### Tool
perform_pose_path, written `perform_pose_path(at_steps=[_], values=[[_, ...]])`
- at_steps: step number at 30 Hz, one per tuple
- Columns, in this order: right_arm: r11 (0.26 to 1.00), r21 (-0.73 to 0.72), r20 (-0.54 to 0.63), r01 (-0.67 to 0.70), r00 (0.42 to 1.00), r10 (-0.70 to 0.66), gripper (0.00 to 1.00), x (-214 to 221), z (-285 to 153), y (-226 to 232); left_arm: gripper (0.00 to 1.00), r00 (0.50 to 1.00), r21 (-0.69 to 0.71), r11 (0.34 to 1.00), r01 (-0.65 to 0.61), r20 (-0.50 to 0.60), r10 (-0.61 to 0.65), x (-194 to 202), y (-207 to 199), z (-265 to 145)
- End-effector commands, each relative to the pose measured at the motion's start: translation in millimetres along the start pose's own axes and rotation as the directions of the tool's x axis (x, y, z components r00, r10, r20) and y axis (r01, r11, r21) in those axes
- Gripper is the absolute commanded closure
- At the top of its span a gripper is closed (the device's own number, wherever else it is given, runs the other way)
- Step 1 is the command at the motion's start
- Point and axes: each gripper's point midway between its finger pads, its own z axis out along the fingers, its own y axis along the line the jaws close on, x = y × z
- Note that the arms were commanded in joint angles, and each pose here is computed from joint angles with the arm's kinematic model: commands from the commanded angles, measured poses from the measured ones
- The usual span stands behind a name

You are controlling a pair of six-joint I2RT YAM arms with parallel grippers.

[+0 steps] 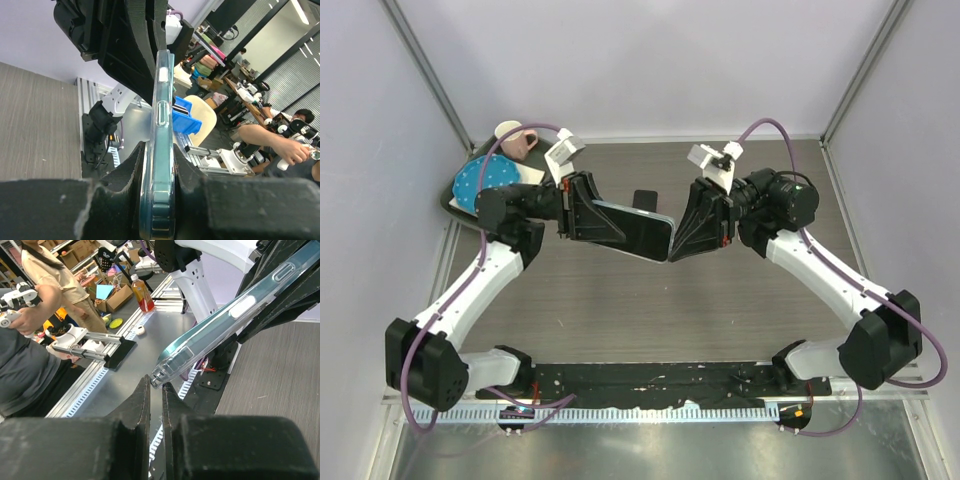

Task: Take the phone out of the phone case
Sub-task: Adjust the phone.

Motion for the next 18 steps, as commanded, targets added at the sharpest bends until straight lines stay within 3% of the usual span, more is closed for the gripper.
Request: perform_pose_path(at_steps=[1, 3, 4, 5, 7, 8, 9, 11, 12, 14, 15, 16, 18], values=[[0.893, -0.007, 0.268, 0.449, 0.862, -0.431, 0.98, -67, 13, 52, 1.00, 0.993, -0.060, 0.998, 0.030, 0.114, -0.023, -15, 39, 4], [0.920, 0.025, 0.257, 0.391, 0.887, -0.384, 0.86, -67, 7, 41, 1.00, 0.993, -0.082, 0.997, 0.002, 0.121, 0.008, -19, 42, 0], [0.924, 0.062, 0.250, 0.377, 0.891, -0.380, 0.75, -69, 0, 32, 1.00, 0.992, -0.098, 0.995, -0.004, 0.125, 0.016, -20, 43, -2], [0.927, 0.077, 0.243, 0.367, 0.895, -0.374, 0.58, -68, -2, 30, 1.00, 0.991, -0.134, 0.990, 0.051, 0.132, -0.033, -19, 53, -6], [0.928, 0.110, 0.239, 0.356, 0.897, -0.372, 0.48, -62, -6, 25, 1.00, 0.987, -0.190, 0.982, 0.012, 0.161, 0.019, -24, 65, -12], [0.927, 0.126, 0.245, 0.352, 0.895, -0.373, 0.46, -60, -7, 22, 1.00, 0.982, -0.219, 0.975, 0.025, 0.190, 0.018, -24, 73, -18], [0.952, 0.152, 0.269, 0.266, 0.916, -0.299, 0.45, -57, -8, 10, 1.00, 0.975, -0.235, 0.971, 0.034, 0.221, 0.020, -28, 78, -21], [0.935, 0.219, 0.273, 0.278, 0.903, -0.332, 0.43, -61, -12, -3, 1.00, 0.958, -0.264, 0.964, 0.029, 0.283, 0.049, -38, 85, -29], [0.954, 0.262, 0.282, 0.146, 0.934, -0.221, 0.42, -60, -16, -24, 1.00, 0.953, -0.276, 0.960, 0.039, 0.299, 0.047, -41, 89, -31], [0.889, 0.416, 0.259, 0.193, 0.912, -0.319, 0.42, -70, -31, -51, 1.00, 0.951, -0.286, 0.957, 0.046, 0.306, 0.045, -51, 91, -35], [0.868, 0.490, 0.236, 0.082, 0.946, -0.223, 0.41, -64, -38, -71, 1.00, 0.953, -0.289, 0.956, 0.045, 0.299, 0.045, -53, 91, -35], [0.798, 0.601, 0.226, 0.052, 0.946, -0.231, 0.40, -66, -51, -91, 1.00, 0.955, -0.297, 0.954, 0.035, 0.290, 0.055, -55, 90, -35], [0.750, 0.659, 0.174, 0.055, 0.959, -0.223, 0.39, -59, -60, -103, 1.00, 0.957, -0.292, 0.956, 0.025, 0.284, 0.062, -57, 84, -34]])
